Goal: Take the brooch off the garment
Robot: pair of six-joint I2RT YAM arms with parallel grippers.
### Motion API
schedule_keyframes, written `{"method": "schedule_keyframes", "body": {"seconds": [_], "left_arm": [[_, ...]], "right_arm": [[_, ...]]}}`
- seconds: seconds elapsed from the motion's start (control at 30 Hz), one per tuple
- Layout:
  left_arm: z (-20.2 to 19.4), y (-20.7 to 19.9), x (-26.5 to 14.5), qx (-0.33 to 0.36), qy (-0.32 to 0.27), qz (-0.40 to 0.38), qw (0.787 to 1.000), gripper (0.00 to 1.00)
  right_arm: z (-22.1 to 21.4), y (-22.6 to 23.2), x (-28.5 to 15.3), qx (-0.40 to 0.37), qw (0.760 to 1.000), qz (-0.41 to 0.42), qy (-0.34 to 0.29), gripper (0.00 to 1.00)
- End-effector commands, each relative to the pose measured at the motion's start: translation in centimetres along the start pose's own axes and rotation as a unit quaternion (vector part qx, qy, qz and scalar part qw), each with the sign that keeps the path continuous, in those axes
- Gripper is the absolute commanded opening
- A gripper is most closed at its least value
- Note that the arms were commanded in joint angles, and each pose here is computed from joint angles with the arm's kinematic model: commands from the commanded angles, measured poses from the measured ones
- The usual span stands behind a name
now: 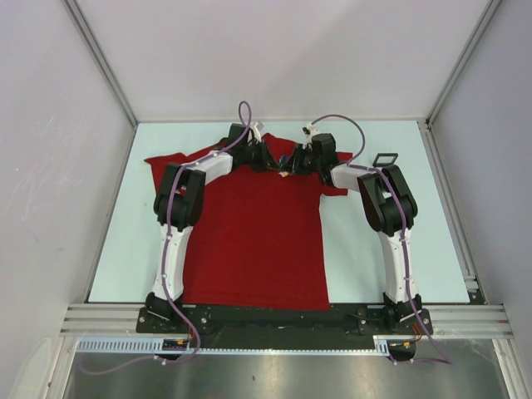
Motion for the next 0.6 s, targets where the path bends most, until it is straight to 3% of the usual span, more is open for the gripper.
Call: {"method": "schedule_keyframes", "body": {"seconds": [0.0, 0.57], "left_arm": [[1.0, -1.5, 0.1, 0.019, -0.005, -0.020, 1.000, 0.15], [0.3, -1.4, 0.9, 0.011, 0.018, -0.027, 0.999, 0.15]], "right_arm": [[0.5, 0.5, 0.2, -0.016, 0.999, 0.027, -0.014, 0.00], [0.4, 3.1, 0.4, -0.046, 0.994, 0.096, -0.018, 0.00]]}}
Point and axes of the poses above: each gripper's point midway between its finger pads, its own x axis out along the fingers, its own y axis along the line the jaws close on, z = x × y, the point moved 2 cm from there along -x, back along the fingers, and after that the axes turned 6 degrees about -x, right-handed, at the moved point
